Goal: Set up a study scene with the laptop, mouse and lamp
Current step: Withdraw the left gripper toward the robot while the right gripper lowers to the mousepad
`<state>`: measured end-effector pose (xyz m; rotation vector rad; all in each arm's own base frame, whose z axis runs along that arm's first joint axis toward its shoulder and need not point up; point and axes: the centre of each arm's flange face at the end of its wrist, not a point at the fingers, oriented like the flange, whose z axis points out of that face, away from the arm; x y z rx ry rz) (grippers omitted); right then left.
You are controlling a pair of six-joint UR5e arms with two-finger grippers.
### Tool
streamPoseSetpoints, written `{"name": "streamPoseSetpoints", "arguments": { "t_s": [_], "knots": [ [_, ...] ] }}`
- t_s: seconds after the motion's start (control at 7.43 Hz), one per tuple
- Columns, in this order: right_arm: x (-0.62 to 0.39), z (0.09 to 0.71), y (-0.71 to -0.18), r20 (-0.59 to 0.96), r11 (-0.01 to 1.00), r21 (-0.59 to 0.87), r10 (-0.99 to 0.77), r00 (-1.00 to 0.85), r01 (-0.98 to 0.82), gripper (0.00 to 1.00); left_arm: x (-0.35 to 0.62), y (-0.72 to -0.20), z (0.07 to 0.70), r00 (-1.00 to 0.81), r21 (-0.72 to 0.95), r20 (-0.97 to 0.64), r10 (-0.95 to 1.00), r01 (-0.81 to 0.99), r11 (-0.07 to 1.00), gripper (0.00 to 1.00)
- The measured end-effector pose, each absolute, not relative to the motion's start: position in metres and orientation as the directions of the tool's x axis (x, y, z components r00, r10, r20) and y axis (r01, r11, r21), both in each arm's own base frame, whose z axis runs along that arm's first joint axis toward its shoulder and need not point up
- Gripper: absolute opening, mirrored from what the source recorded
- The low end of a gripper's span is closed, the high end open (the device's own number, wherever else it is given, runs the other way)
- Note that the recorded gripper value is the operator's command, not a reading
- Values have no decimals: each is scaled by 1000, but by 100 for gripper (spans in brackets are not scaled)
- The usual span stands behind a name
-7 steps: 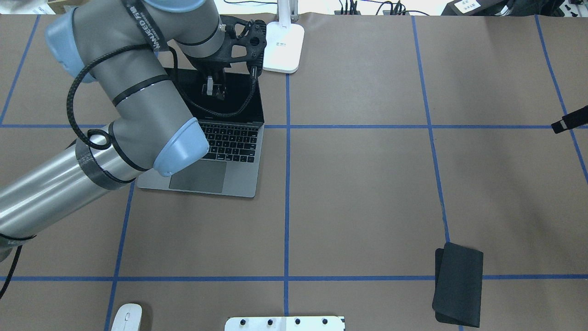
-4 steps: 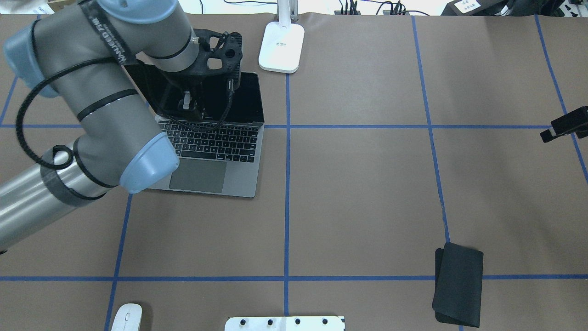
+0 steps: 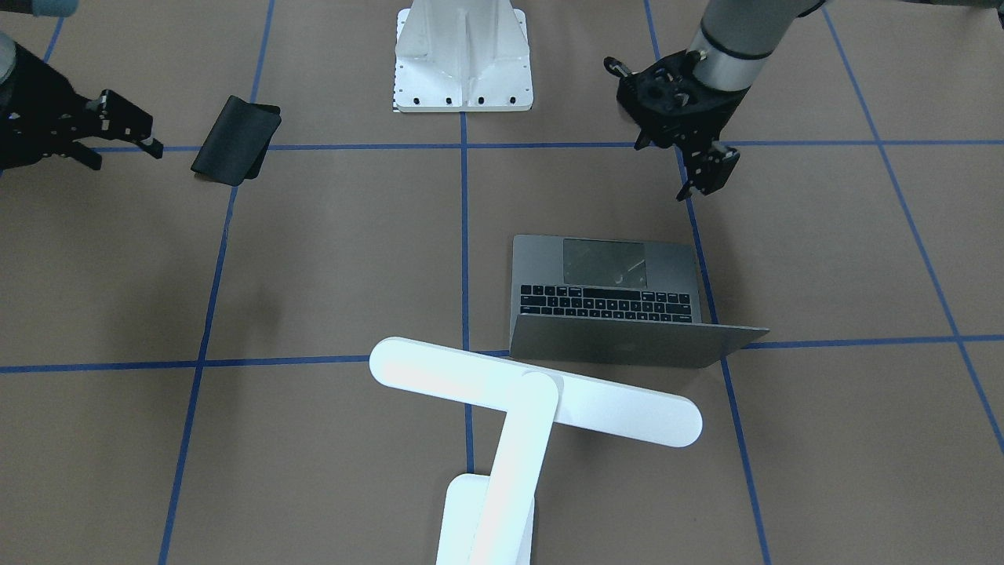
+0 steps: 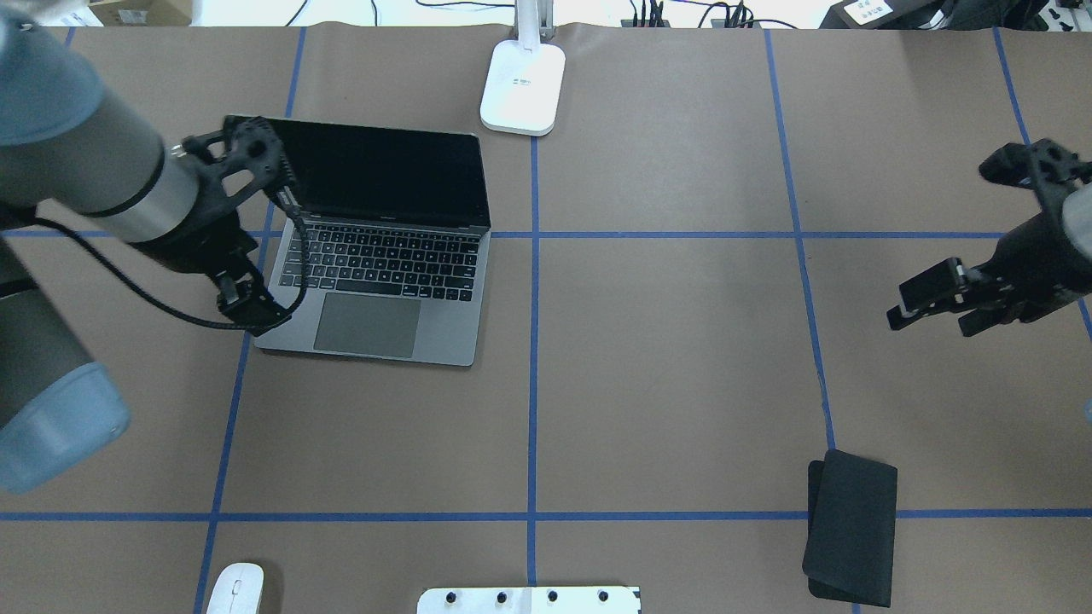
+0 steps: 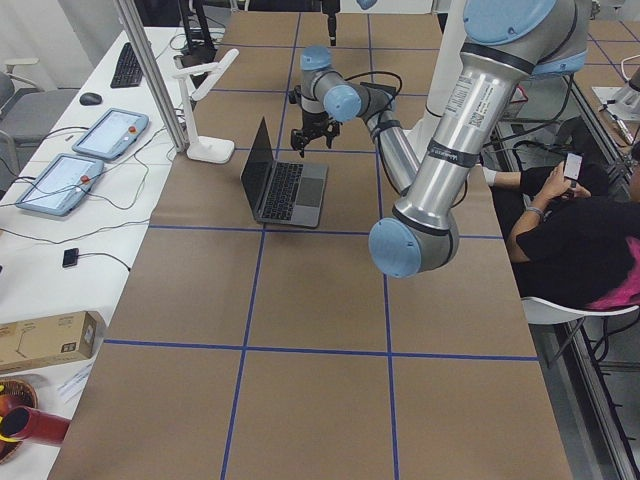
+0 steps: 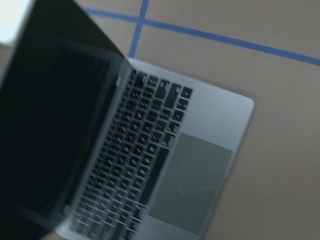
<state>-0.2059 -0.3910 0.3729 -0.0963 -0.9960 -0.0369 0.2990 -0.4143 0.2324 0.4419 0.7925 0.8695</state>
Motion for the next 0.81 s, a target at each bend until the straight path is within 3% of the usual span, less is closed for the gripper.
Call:
{"name": "streamPoseSetpoints", "arguments": {
  "t_s": [0.27,0.4,0.81],
  "knots": [
    [-254,365,-355,818,989,-93,10,575,115,100,266,-367,248,531,439,-639,556,-341,831,100],
    [-264,370,-340,817,986,-104,11,577,128,100,267,-350,254,571,344,-692,442,-278,897,100],
    [-252,411,-303,826,984,-123,28,563,130,100,312,-308,262,616,223,-719,322,-235,946,100]
  ]
}}
